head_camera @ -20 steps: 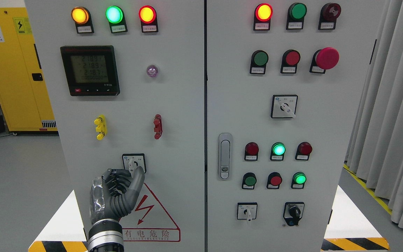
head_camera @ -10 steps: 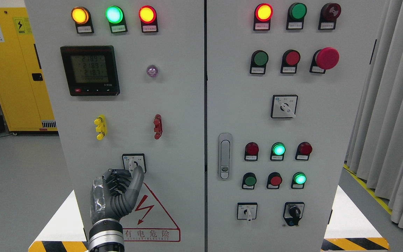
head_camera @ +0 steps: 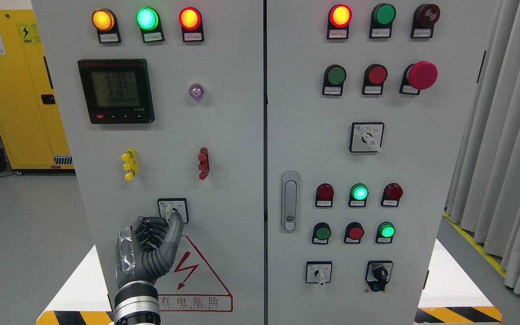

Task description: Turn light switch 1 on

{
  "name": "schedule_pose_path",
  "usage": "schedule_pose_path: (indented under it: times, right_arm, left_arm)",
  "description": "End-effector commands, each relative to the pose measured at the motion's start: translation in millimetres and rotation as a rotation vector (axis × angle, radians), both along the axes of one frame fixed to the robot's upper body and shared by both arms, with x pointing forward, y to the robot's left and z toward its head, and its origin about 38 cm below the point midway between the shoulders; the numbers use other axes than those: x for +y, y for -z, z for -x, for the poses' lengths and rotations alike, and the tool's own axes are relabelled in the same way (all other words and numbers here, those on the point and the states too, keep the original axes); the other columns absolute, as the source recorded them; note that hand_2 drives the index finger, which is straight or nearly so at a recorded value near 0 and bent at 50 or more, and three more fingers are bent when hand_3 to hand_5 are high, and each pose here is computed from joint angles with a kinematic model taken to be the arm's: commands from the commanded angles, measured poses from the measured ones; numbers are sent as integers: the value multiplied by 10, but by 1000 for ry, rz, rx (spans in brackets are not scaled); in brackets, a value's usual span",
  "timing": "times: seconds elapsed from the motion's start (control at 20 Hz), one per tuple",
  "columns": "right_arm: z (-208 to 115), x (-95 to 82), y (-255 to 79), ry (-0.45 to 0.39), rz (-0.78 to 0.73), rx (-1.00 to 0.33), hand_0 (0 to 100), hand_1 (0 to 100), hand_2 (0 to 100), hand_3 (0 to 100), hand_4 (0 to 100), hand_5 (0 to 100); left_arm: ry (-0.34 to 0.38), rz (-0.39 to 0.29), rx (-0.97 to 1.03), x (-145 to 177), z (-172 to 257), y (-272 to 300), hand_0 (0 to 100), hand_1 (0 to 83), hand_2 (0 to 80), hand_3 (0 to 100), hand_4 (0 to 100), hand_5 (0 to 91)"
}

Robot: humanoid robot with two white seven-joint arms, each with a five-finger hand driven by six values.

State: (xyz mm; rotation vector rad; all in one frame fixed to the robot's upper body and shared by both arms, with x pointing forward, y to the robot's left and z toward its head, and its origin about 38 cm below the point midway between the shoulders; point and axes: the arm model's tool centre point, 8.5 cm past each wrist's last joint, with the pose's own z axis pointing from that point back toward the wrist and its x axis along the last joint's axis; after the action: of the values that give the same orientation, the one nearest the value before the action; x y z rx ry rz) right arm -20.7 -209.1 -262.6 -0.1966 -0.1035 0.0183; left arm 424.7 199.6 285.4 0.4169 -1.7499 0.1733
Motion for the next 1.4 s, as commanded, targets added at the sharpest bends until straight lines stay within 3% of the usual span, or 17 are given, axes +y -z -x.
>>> schedule_pose_path:
  times: [0.0,1.35]
  right_arm:
    - [7,-2,0,29,-1,2,0,500,40,0,0,0]
    - [7,-2,0,29,-1,2,0,500,40,0,0,0]
  left_arm:
    - [1,-1,5,-3,-6,9,300,593,576,811,904,852]
    - [-7,2,-9,-3,-6,-39,382,613,596,812,904,848]
